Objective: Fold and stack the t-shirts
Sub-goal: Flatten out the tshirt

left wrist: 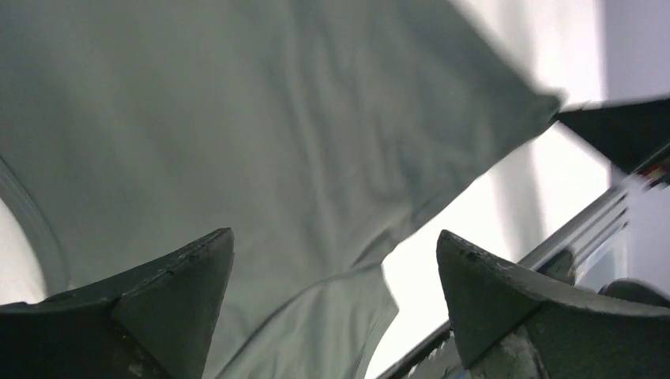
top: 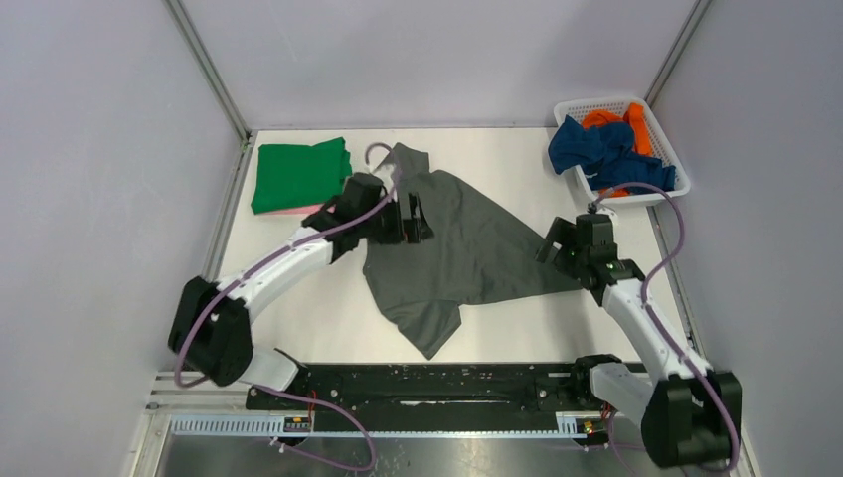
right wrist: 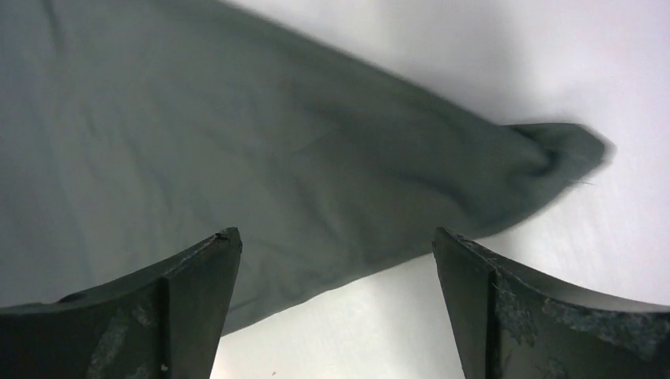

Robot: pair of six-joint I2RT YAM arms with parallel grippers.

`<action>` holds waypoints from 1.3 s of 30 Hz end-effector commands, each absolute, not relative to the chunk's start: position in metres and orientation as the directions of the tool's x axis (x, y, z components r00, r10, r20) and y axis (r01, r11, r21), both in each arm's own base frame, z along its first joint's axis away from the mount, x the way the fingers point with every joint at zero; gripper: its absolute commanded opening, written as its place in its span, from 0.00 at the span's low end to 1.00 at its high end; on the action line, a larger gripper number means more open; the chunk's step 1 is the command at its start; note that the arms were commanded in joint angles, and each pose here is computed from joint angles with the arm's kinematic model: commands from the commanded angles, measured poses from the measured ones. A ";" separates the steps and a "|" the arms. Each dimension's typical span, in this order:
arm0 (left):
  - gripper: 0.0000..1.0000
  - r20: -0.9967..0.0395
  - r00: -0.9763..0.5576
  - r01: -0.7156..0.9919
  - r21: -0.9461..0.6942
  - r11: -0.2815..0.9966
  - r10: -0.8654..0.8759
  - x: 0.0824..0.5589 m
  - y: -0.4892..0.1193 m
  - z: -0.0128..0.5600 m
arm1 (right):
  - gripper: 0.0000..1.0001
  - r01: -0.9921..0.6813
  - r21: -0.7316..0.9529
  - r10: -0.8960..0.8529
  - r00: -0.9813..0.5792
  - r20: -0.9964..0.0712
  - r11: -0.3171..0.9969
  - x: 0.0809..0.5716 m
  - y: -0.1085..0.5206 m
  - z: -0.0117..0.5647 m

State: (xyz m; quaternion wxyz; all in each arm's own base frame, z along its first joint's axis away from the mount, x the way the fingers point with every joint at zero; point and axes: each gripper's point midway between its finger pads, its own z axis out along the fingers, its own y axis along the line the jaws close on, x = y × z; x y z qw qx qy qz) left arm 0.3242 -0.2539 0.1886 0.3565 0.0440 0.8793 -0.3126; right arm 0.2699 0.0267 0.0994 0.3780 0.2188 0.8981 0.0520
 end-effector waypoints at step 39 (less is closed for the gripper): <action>0.91 -0.289 -0.955 -0.009 -0.180 0.984 -0.061 0.195 -0.167 0.039 | 1.00 0.611 0.238 0.631 -0.580 -0.515 0.755 0.239 -0.001 0.062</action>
